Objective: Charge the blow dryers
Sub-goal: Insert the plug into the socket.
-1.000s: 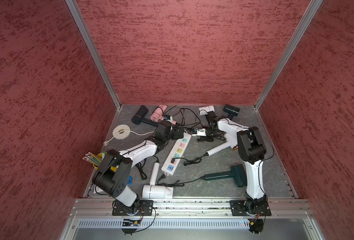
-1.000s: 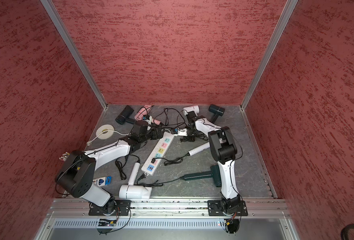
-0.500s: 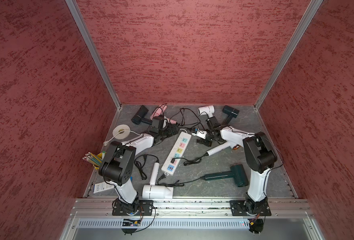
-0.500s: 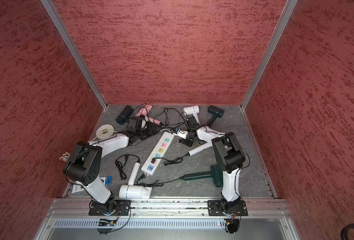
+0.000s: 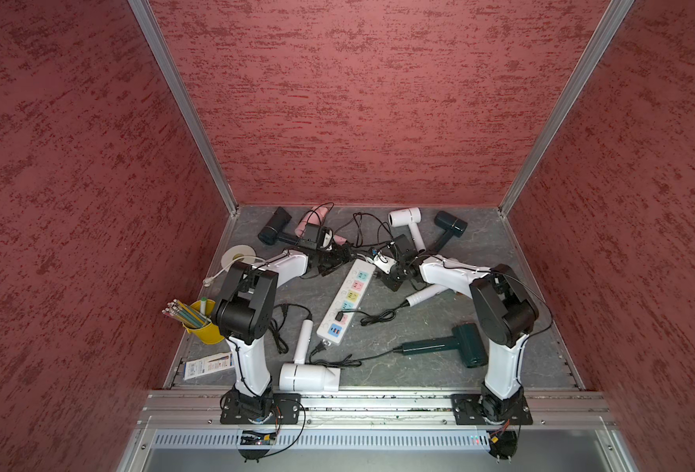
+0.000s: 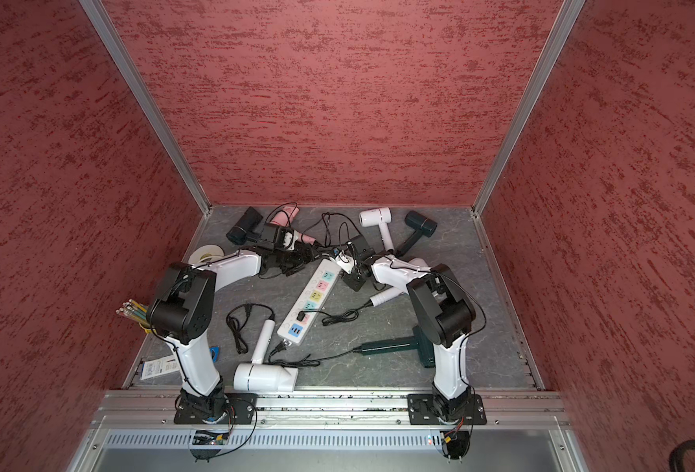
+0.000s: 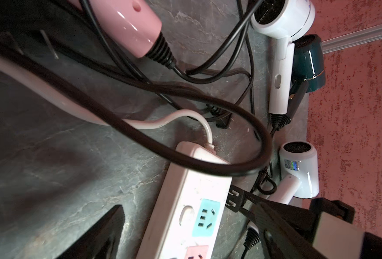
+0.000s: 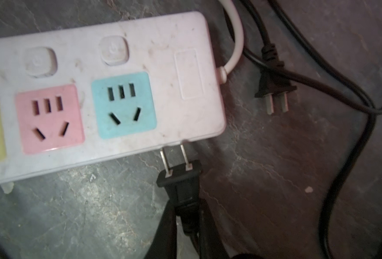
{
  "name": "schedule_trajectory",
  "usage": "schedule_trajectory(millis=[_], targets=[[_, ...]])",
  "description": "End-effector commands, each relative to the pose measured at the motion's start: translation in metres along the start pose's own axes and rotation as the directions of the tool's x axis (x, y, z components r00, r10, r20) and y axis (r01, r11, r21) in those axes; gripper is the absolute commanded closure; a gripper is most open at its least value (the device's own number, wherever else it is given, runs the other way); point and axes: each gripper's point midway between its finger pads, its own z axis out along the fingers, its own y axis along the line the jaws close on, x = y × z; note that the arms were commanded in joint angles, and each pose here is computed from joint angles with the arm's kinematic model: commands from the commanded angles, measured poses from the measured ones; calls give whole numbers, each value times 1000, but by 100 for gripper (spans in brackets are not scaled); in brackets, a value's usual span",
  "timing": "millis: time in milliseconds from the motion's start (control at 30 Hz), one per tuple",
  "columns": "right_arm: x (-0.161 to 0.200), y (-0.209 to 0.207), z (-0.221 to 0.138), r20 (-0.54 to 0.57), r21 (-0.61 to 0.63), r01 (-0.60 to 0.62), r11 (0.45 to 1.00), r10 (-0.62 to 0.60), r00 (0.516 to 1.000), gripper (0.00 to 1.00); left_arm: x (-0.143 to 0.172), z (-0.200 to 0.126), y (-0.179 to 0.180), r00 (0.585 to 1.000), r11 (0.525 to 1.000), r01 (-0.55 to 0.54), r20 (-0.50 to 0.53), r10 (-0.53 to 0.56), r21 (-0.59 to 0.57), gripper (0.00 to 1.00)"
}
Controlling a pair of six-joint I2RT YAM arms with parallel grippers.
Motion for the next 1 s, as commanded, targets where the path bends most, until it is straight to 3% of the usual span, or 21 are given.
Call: schedule_trajectory(millis=[0,300,533,800,967], targets=[[-1,3,-4,10,19,-96,995,96,995,100,10,8,0,998,1000,-28,-51,27,-8,8],[20,17,-6,-21,-24,-126,992,125,992,100,16,24,-3,995,999,-42,-90,43,7,9],[11,34,-12,1,-122,-69,990,70,998,100,21,33,-6,992,998,-57,-111,60,31,13],[10,34,-15,-23,-133,-60,989,57,998,100,25,39,-17,988,994,-67,-130,78,91,36],[14,28,-16,-44,-96,-84,992,80,996,100,29,43,-23,986,991,-72,-143,89,116,40]])
